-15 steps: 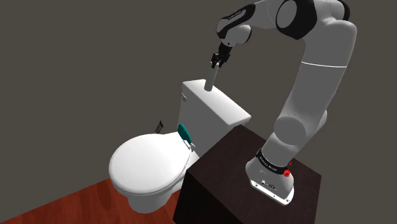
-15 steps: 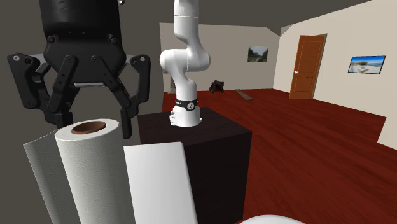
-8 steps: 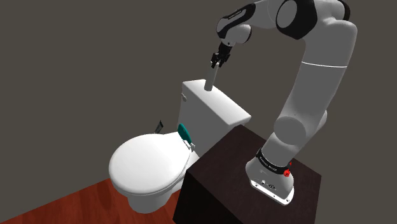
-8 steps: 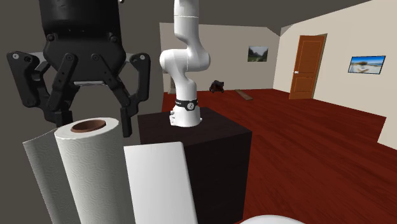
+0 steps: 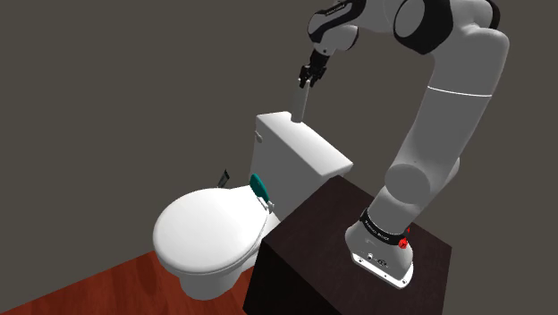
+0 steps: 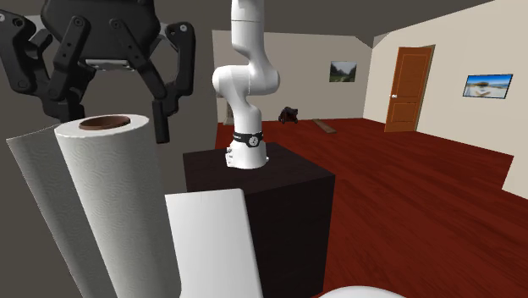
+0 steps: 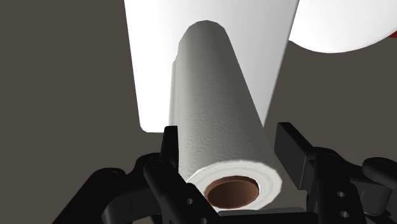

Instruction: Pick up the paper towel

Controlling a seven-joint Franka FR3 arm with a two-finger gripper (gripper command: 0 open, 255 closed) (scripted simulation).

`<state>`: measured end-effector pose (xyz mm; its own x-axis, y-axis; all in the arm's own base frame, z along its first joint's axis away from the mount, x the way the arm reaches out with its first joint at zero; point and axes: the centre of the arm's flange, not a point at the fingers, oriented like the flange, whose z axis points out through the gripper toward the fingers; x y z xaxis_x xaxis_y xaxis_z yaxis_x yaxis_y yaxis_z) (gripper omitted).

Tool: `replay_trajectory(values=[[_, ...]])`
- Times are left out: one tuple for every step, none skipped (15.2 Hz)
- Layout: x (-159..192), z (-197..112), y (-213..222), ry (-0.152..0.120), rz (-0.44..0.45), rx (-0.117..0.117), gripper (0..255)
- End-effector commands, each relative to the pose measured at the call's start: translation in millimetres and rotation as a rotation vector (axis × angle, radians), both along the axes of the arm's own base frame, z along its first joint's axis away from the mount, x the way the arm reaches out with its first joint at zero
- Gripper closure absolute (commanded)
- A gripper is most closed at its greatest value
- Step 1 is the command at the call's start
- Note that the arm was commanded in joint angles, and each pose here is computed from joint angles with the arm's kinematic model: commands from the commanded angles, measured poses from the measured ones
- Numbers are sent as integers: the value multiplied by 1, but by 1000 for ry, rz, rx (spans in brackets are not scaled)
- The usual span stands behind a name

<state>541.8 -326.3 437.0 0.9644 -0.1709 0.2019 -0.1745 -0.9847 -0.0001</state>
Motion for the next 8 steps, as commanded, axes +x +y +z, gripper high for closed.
replay_trajectory(values=[[0,11,1,0,0,0,255],[0,16,1,0,0,0,255],[0,21,1,0,0,0,255],[0,26,1,0,0,0,255],[0,32,1,0,0,0,255],[0,37,1,0,0,0,255],[0,38,1,0,0,0,255],[0,38,1,0,0,0,255]])
